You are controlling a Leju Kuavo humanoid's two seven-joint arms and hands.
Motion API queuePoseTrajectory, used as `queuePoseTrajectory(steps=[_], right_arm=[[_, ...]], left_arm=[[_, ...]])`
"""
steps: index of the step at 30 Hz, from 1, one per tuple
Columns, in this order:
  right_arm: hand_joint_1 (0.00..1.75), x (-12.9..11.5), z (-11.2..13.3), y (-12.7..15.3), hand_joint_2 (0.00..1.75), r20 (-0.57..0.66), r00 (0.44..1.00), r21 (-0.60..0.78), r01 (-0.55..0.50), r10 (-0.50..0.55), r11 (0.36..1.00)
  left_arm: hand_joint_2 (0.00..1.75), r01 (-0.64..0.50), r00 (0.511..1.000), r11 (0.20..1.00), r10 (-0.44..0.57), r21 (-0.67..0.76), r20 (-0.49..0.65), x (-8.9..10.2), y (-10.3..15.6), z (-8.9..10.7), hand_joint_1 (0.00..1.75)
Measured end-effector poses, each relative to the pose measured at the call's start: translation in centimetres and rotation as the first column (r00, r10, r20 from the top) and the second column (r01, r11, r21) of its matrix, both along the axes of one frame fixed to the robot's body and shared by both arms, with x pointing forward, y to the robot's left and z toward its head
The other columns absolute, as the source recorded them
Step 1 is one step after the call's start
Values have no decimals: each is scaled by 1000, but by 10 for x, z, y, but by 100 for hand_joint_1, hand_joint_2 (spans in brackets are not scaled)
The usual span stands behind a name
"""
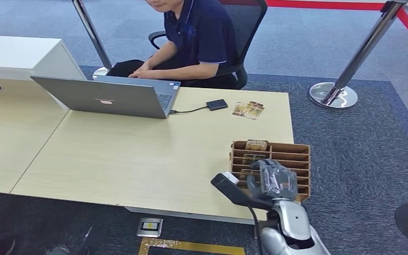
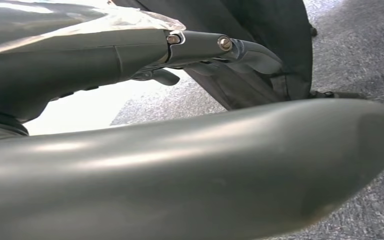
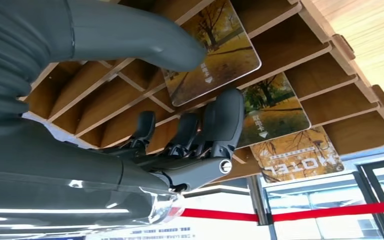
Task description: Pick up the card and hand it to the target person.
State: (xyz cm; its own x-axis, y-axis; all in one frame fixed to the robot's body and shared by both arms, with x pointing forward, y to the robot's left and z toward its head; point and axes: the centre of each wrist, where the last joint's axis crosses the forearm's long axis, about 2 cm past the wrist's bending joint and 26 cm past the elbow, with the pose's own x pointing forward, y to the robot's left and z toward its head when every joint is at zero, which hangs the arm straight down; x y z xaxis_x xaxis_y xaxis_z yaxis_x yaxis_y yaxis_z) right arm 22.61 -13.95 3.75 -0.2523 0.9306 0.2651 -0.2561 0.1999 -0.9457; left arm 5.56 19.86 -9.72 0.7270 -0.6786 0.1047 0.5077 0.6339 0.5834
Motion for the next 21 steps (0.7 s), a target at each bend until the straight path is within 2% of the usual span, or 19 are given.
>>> queuePoseTrajectory(steps=[21], right_arm=[[87, -2, 0, -2, 175, -2, 999, 2, -32, 32, 999]], left_arm=[[0, 6, 1000, 1000, -6, 0, 1, 0, 0, 0, 0]])
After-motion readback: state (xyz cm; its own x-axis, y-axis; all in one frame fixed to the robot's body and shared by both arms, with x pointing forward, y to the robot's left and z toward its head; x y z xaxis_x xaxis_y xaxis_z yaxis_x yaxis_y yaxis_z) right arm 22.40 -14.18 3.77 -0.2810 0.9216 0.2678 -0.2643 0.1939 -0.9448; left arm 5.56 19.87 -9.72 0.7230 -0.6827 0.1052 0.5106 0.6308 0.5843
